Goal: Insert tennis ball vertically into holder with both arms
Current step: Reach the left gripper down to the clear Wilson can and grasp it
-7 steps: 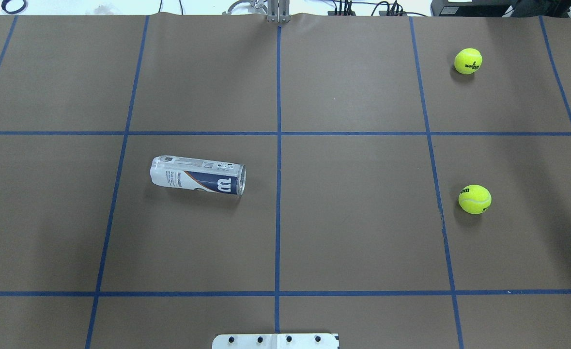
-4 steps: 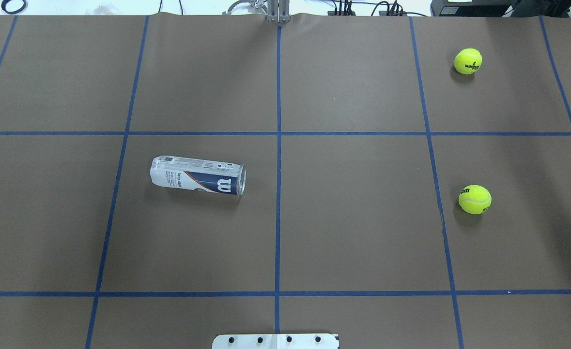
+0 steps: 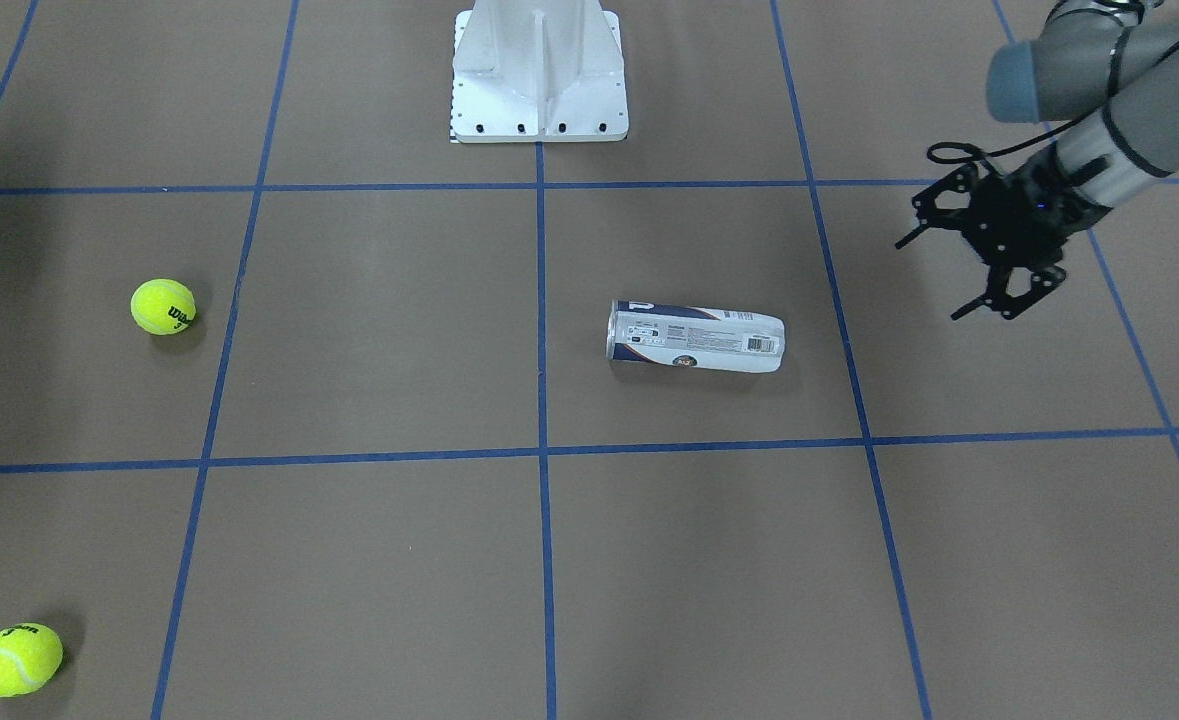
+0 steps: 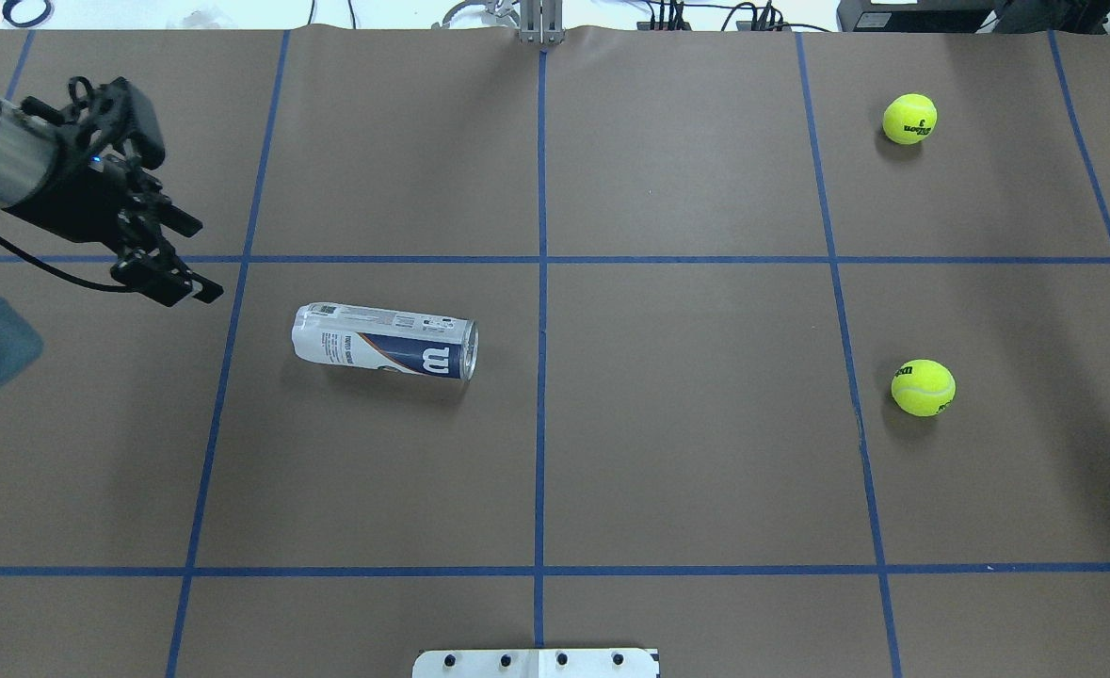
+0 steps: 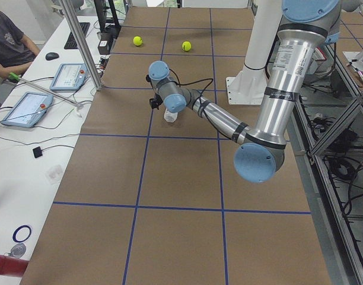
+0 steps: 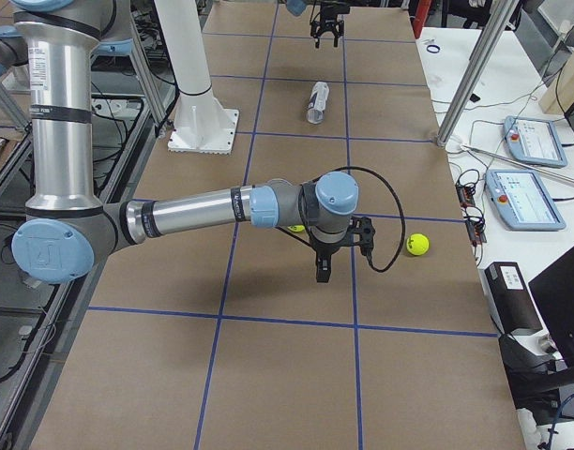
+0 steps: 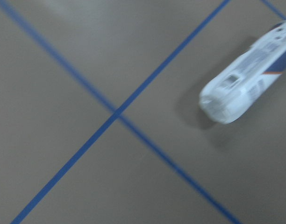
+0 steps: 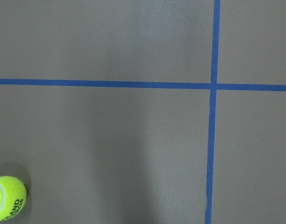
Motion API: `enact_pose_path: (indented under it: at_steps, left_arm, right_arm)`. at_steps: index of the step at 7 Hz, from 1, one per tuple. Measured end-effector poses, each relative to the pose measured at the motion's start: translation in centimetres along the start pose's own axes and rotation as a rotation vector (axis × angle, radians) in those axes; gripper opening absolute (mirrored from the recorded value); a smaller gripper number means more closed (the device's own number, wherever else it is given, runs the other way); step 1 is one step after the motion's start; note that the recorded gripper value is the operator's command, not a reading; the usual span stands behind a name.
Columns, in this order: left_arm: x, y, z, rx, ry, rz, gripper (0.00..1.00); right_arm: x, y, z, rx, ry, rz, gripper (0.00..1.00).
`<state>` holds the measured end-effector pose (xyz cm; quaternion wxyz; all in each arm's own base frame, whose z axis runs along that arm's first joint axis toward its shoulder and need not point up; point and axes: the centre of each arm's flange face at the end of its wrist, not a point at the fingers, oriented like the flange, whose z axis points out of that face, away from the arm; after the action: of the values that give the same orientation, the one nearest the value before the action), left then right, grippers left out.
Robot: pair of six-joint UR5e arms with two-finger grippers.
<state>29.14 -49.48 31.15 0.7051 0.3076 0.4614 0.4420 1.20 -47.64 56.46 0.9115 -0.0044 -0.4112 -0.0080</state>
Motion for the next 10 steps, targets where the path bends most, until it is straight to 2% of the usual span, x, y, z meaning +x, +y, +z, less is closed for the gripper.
enact_pose_path:
  at_steps: [1,2,4,5,6,8,10]
  left_arm:
    - [3.1,-3.8,3.0,-0.007,-0.004,0.06,1.0]
    - [6.5,-7.4,6.1,-0.043,-0.021,0.113,1.0]
    - [13.4,-14.4,12.3,-0.146,-0.086,0.26,1.0]
    - [14.7,-16.7,14.7,-0.185,-0.105,0.312,0.99]
    - [14.9,-17.5,16.4,-0.219,-0.114,0.367,0.98]
    - [14.4,-16.8,18.9,-0.306,-0.138,0.504,0.98]
    - [14.1,-16.4,19.7,-0.363,-0.144,0.562,0.98]
  right_arm:
    - [0.2,0.3,0.3,-0.007,-0.008,0.007,1.0]
    - [0.5,0.7,0.6,-0.015,-0.016,0.015,1.0]
    - [1.1,1.4,1.0,-0.027,-0.024,0.028,1.0]
    - [1.3,1.6,1.2,-0.03,-0.024,0.033,1.0]
    - [1.5,1.8,1.3,-0.032,-0.025,0.037,1.0]
    - [1.4,2.0,1.1,-0.03,-0.024,0.036,1.0]
    - [1.1,2.0,0.9,-0.025,-0.025,0.032,1.0]
